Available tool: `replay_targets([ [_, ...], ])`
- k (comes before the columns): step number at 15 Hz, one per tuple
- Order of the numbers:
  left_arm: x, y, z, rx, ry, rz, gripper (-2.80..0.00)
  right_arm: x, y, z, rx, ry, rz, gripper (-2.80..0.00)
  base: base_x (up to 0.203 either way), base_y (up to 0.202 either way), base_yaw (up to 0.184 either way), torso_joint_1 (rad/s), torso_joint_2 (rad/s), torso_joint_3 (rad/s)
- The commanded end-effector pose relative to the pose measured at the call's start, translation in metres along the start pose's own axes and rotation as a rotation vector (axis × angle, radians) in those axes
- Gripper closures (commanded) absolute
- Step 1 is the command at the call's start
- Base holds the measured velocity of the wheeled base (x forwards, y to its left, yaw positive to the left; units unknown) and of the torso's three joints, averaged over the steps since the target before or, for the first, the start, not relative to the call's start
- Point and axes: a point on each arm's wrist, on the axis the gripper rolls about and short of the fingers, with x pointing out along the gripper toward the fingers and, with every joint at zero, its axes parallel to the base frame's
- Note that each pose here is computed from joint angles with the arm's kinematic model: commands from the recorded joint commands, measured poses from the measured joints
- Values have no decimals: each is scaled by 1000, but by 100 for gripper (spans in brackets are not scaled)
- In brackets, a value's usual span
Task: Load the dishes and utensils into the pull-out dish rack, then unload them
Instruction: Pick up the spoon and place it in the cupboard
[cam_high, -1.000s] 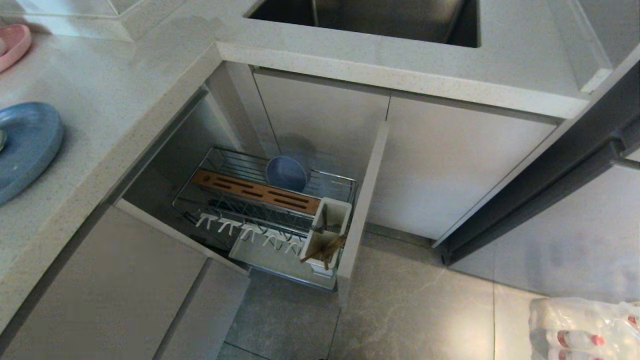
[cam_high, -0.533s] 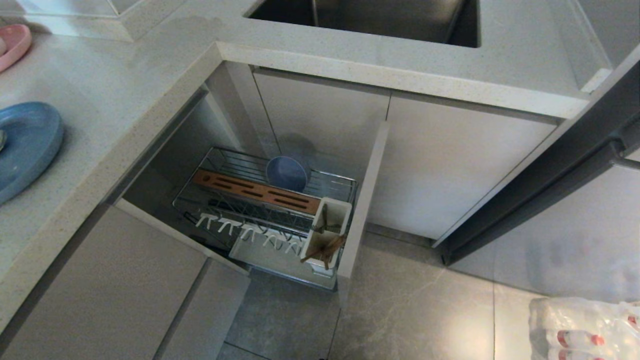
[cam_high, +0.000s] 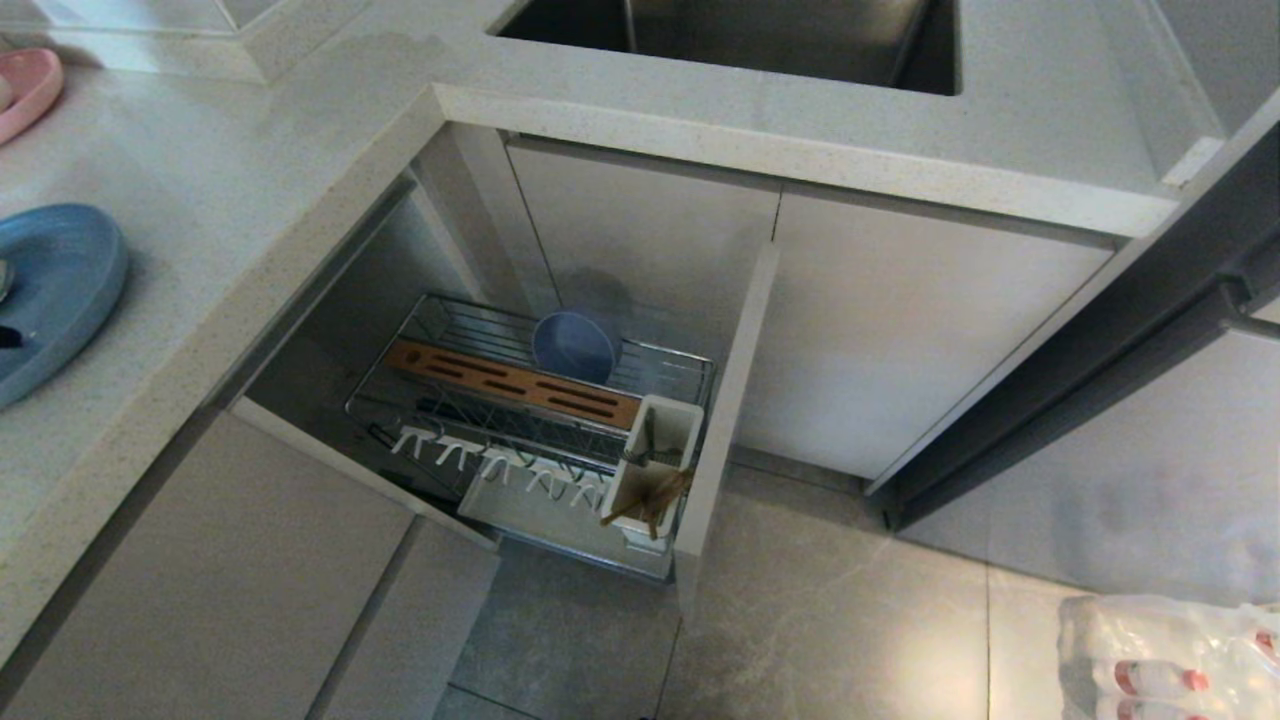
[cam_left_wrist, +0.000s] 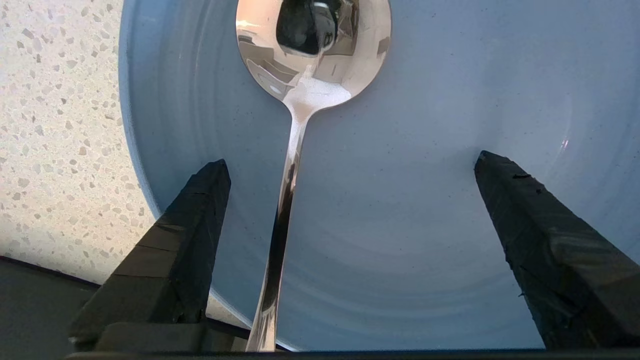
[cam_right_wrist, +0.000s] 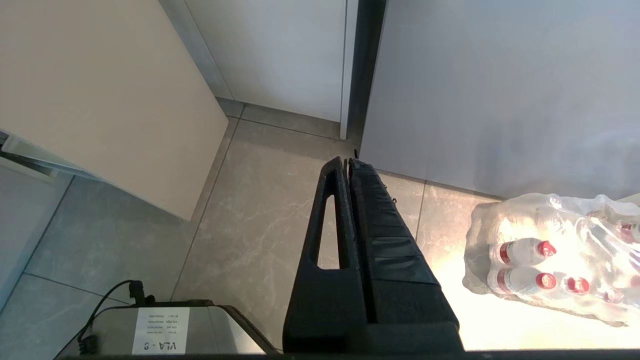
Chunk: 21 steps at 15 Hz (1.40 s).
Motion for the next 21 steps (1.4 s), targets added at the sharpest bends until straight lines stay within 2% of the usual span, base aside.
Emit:
replay_targets([
  [1, 2, 1, -1, -3, 5, -8, -280, 0, 0, 0, 0, 1, 0, 0, 0, 0, 0, 0, 0, 0],
  [6, 2, 1, -1, -2, 6, -8, -280, 0, 0, 0, 0, 1, 0, 0, 0, 0, 0, 0, 0, 0],
  [7, 2, 1, -1, -3, 7, -8, 0, 0, 0, 0, 0, 1, 0, 0, 0, 0, 0, 0, 0, 0],
  [21, -4, -3, 1, 3, -10, -12, 0, 0, 0, 0, 0, 1, 0, 0, 0, 0, 0, 0, 0, 0],
])
